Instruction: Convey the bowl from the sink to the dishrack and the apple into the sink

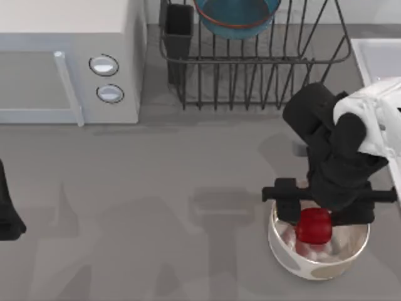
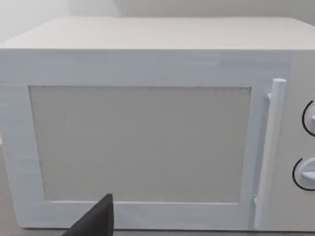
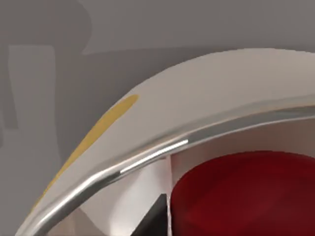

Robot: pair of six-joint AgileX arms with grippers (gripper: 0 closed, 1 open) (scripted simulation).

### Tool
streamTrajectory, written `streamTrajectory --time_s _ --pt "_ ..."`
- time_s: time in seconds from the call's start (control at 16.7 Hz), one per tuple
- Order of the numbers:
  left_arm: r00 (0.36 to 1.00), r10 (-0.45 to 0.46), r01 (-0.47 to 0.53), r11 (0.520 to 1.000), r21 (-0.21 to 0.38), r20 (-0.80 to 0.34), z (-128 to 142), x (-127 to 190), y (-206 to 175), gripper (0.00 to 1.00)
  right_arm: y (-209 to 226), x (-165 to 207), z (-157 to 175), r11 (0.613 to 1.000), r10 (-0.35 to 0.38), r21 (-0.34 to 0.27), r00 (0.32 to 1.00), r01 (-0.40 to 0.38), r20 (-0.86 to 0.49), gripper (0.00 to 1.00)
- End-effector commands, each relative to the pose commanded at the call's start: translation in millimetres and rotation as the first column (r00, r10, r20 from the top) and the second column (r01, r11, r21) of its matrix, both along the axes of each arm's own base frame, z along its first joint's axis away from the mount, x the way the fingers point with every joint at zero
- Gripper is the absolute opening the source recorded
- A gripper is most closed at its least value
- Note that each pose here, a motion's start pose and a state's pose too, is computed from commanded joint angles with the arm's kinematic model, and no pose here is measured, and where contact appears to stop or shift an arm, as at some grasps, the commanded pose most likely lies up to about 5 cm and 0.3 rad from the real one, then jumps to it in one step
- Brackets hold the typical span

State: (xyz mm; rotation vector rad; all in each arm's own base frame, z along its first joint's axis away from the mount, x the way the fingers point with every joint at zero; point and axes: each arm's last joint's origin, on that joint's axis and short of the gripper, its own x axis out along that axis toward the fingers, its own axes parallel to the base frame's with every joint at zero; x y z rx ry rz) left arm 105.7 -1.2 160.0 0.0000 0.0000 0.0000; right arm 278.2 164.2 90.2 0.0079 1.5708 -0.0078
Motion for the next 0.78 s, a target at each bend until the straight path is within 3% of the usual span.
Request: streamTrajectory --time_s 0.6,0.78 --pt "1.0 0.0 0.0 1.0 0.0 0.0 0.0 0.0 0.0 1.0 0.0 0.0 0.0 1.0 0.0 0.0 1.0 0.0 0.0 0.02" --pt "1.0 0.0 0.0 1.0 0.0 0.0 0.0 0.0 0.0 1.0 0.0 0.0 0.0 1.0 0.0 0.0 1.0 0.0 0.0 0.0"
